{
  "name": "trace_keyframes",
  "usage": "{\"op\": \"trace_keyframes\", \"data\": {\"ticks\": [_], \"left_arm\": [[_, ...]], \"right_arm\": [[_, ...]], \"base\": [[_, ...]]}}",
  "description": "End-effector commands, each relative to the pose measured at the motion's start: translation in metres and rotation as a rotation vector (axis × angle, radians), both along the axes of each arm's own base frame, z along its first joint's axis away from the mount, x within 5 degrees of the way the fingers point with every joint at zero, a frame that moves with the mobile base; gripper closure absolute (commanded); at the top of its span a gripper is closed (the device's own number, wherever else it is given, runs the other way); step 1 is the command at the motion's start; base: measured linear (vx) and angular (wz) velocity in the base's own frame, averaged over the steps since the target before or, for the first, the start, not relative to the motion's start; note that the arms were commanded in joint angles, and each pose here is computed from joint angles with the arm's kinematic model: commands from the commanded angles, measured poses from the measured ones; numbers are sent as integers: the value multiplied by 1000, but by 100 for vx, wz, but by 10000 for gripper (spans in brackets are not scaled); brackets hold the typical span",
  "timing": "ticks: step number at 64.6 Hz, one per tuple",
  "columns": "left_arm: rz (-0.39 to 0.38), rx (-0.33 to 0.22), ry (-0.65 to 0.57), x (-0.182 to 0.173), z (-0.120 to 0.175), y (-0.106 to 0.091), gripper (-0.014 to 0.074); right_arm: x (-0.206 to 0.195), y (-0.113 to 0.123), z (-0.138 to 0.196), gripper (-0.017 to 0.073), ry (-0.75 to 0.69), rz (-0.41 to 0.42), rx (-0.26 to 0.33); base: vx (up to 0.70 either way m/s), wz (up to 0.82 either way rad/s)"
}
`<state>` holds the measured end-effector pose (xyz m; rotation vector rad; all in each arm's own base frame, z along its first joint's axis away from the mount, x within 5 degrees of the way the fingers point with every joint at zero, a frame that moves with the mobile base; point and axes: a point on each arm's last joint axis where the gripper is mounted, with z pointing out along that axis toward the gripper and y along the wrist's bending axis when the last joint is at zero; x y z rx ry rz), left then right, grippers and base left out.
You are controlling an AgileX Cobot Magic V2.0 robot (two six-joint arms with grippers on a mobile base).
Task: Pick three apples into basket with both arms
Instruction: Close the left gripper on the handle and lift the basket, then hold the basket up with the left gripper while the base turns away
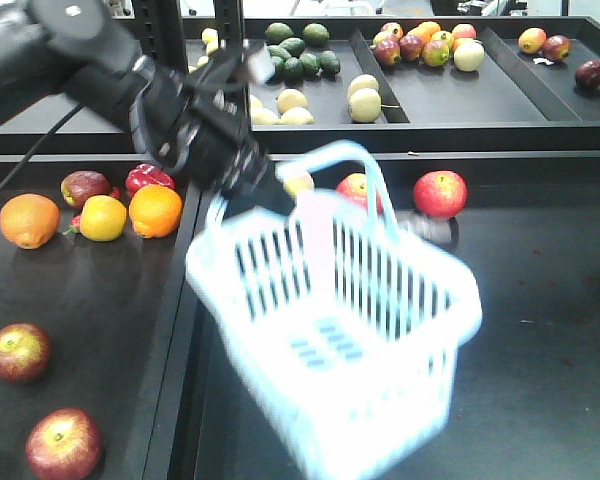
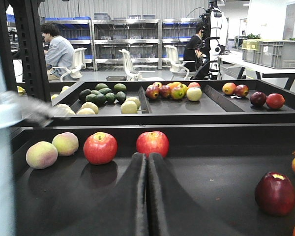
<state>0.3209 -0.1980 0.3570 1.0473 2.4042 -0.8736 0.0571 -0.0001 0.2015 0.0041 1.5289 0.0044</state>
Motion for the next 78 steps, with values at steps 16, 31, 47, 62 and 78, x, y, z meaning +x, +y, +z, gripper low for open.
{"op": "trace_keyframes", "data": {"ticks": [16, 31, 47, 62, 78], "left_arm": [[370, -336, -225, -98, 49, 46, 601], [542, -444, -335, -152, 28, 84, 601], [670, -456, -318, -177, -16, 104, 601], [669, -439, -304, -177, -23, 104, 601], [642, -423, -275, -179, -25, 103, 601]], "right_arm": [[1, 0, 4, 568, -49, 4, -12], [1, 0, 4, 568, -49, 4, -12], [1, 0, 4, 568, -49, 4, -12], [1, 0, 4, 568, -49, 4, -12], [1, 0, 4, 568, -49, 4, -12]], "base": [[0, 0], [0, 0], [0, 0], [0, 0], [0, 0]]}}
